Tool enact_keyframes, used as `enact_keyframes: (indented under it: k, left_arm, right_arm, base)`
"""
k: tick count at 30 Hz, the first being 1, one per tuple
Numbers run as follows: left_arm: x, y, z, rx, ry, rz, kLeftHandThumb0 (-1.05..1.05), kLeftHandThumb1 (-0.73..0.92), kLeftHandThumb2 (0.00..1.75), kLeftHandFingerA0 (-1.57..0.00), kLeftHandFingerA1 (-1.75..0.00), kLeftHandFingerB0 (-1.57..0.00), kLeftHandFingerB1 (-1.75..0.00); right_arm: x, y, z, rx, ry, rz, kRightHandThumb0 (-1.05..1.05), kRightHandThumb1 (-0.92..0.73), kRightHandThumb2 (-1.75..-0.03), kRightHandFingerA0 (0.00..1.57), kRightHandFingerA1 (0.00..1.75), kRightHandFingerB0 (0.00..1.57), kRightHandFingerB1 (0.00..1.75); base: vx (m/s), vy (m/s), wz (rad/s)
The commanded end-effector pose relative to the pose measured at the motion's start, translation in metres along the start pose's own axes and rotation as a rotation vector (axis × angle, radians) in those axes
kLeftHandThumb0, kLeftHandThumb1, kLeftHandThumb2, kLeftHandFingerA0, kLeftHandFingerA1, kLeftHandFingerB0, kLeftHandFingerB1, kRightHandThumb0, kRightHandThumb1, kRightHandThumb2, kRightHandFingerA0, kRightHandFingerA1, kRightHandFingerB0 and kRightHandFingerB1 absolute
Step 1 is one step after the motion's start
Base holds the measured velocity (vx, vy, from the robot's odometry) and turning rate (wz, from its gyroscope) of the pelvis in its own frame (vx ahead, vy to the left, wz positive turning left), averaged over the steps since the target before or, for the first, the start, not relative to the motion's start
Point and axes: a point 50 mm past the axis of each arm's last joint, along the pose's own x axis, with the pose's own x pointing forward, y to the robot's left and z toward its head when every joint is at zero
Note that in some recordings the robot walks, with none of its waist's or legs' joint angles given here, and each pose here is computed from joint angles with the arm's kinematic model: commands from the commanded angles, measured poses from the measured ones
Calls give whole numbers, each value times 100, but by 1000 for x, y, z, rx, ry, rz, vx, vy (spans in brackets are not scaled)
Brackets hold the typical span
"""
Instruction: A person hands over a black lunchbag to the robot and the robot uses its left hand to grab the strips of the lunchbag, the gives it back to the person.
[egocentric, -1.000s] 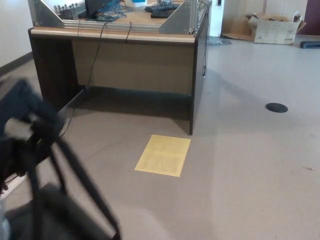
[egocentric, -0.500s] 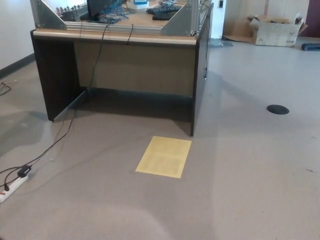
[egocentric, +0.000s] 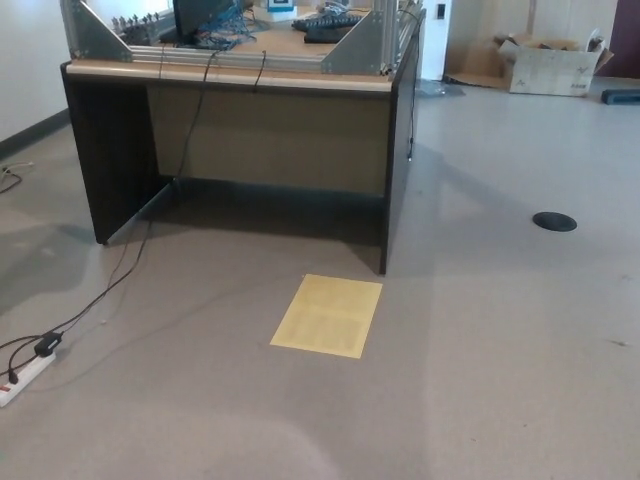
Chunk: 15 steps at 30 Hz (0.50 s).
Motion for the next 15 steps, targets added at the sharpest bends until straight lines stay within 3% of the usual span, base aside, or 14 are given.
enact_keyframes:
  k: [1,2,3,4,7,8,9,11,12,14,15]
  left_arm:
    - [-9,8,-22,106,28,-6,-4,60,51,-71,-174,-62,-163]
    - [-8,7,-24,115,50,-6,-3,59,51,-73,-174,-63,-165]
    - [-6,6,-24,119,43,-5,-1,58,51,-72,-175,-63,-166]
    - [-4,6,-24,111,35,-4,-4,59,51,-71,-175,-61,-168]
    - [0,4,-23,112,17,-1,-4,60,52,-71,-174,-62,-165]
    - [1,3,-23,115,14,0,-4,60,50,-74,-174,-59,-161]
    - [1,2,-23,112,12,1,-5,60,51,-70,-175,-61,-167]
    - [2,1,-23,108,8,0,-5,60,51,-69,-175,-60,-168]
    - [4,0,-21,98,-2,2,-5,60,51,-70,-175,-61,-166]
    - [12,-1,-15,79,-61,31,-7,60,51,-71,-175,-60,-167]
    - [19,-2,-10,63,-102,53,-7,60,56,-72,-175,-57,-172]
  right_arm:
    - [-4,1,-6,7,31,-14,-49,-51,-91,46,60,42,56]
    - [-4,1,-6,6,33,-15,-47,-67,-60,50,45,50,43]
    - [-4,0,-6,11,31,-21,-47,-67,-60,50,45,50,44]
    - [-4,0,-6,16,32,-27,-49,-51,-91,45,59,42,56]
    - [-5,-2,-7,23,33,-37,-49,-51,-91,45,59,43,56]
    - [-4,-2,-7,28,33,-38,-49,-67,-60,50,45,52,44]
    - [-4,-3,-6,35,32,-42,-49,-51,-91,45,59,44,57]
    - [-4,-3,-6,36,29,-48,-56,-54,-91,47,59,44,55]
    - [-4,-4,-6,34,25,-51,-47,-66,-59,53,47,55,45]
    - [-4,-4,-6,35,21,-54,-47,-65,-59,53,46,55,45]
    - [-4,-4,-6,33,19,-54,-53,-53,-91,48,59,43,56]
  base:
    - [0,0,0]
    - [0,0,0]
    - [0,0,0]
    - [0,0,0]
    - [0,0,0]
    - [0,0,0]
    - [0,0,0]
    - [0,0,0]
    - [0,0,0]
    - [0,0,0]
    - [0,0,0]
